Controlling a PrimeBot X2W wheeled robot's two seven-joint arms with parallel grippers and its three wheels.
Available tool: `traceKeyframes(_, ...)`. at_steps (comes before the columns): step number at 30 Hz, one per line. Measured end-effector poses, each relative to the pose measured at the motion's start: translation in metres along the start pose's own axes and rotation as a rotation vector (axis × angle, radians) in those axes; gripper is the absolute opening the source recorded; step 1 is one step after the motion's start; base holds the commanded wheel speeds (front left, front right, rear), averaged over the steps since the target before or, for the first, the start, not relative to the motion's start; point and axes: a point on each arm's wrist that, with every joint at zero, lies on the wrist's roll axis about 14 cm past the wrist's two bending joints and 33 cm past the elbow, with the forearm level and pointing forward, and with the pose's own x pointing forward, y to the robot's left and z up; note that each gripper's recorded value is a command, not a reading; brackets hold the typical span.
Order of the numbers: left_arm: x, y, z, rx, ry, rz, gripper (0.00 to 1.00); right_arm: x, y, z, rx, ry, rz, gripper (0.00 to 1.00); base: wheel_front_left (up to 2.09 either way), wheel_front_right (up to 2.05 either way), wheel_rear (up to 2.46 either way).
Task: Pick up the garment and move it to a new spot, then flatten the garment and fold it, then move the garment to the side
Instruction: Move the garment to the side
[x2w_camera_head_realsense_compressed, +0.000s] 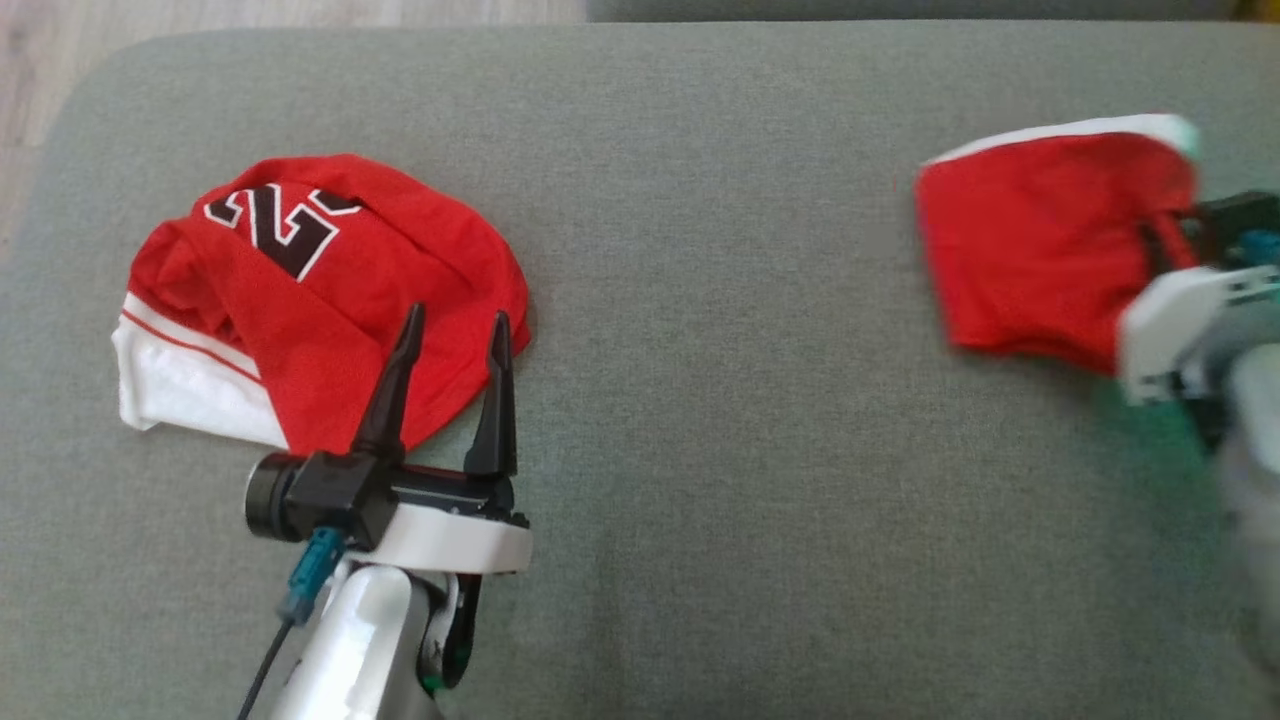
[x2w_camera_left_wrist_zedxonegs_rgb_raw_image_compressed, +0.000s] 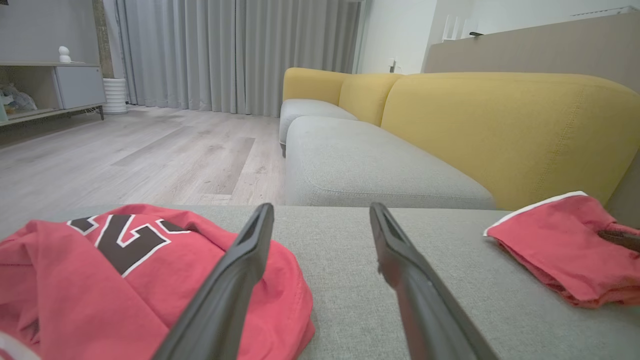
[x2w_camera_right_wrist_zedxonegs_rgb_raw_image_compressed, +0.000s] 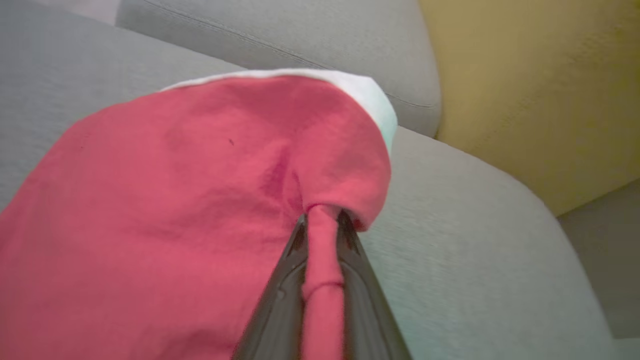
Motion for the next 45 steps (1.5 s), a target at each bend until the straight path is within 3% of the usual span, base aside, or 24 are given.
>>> traceKeyframes(8,0.005,0.007,-0.013,0.001,0.031,0.012,1.00,-0.002,-0.071,-0.034,-0.153,0.104,-0.089,0.00,0.00,0.00,0.00)
traceKeyframes(13,0.008,0.013,-0.020,0.010,0.047,0.018,1.00,-0.001,-0.098,-0.046,-0.151,0.142,-0.133,0.00,0.00,0.00,0.00)
traceKeyframes(20,0.013,0.017,-0.022,0.015,0.051,0.021,1.00,0.000,-0.110,-0.058,-0.134,0.179,-0.166,0.00,0.00,0.00,0.00)
traceKeyframes(21,0.013,0.017,-0.023,0.014,0.051,0.020,1.00,0.000,-0.111,-0.058,-0.138,0.177,-0.169,0.33,0.00,0.00,0.00)
traceKeyframes(22,0.014,0.016,-0.023,0.014,0.051,0.018,1.00,-0.001,-0.113,-0.056,-0.139,0.172,-0.176,1.00,0.00,0.00,0.00)
traceKeyframes(29,0.016,0.008,-0.012,0.012,0.021,-0.005,1.00,-0.013,-0.125,-0.024,-0.058,0.059,-0.238,1.00,0.00,0.00,0.00)
traceKeyframes(37,0.013,-0.001,0.018,0.017,-0.056,-0.021,1.00,-0.035,-0.107,0.054,0.020,-0.202,-0.242,1.00,0.00,0.00,0.00)
traceKeyframes(45,-0.013,0.004,0.039,0.025,-0.108,0.015,1.00,-0.091,-0.045,0.130,0.231,-0.545,-0.153,1.00,0.00,0.00,0.00)
